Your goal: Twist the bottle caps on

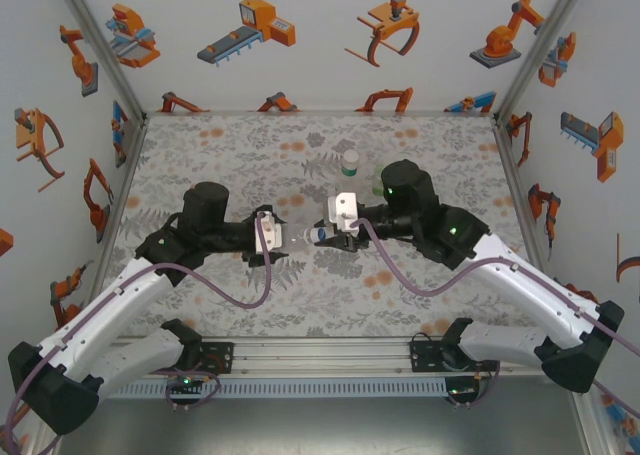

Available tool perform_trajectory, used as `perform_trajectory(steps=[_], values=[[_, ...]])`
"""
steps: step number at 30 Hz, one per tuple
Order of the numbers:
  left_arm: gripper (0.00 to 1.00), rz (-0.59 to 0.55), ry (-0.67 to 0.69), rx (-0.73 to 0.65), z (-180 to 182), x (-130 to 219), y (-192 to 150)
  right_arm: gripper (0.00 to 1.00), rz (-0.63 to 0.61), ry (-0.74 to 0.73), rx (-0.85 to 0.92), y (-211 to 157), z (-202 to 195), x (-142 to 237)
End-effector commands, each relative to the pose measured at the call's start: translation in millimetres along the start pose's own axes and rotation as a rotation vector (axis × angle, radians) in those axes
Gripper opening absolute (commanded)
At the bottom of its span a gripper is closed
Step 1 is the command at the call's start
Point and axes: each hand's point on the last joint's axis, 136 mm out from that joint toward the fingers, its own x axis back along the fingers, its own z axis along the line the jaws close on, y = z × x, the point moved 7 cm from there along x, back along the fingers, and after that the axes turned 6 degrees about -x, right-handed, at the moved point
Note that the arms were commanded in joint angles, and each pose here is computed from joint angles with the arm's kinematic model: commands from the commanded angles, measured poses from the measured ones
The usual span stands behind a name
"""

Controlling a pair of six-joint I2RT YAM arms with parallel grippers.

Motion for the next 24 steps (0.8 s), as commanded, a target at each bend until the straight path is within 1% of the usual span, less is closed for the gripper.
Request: perform_trajectory(steps=[1, 14, 21, 24], values=[[0.00, -0.052, 0.012, -0.038, 5.5, 5.7, 15.4, 0.00, -0.018, 0.041, 0.020, 3.8, 3.5, -5.1], [0.00, -0.091, 0.005, -0.061, 1.8, 9.5, 20.4, 0.00, 0.021, 0.044, -0.006, -1.1, 1.5, -11.3], [0.00, -0.122, -0.001, -0.077, -1.2, 10.7, 22.5, 0.00, -0.005, -0.038, 0.041, -3.7, 2.8, -3.9], [0.00, -0.123, -0.003, -0.075, -0.7, 10.1, 22.4, 0.00, -0.015, -0.042, 0.010, -1.1, 1.5, -3.9]])
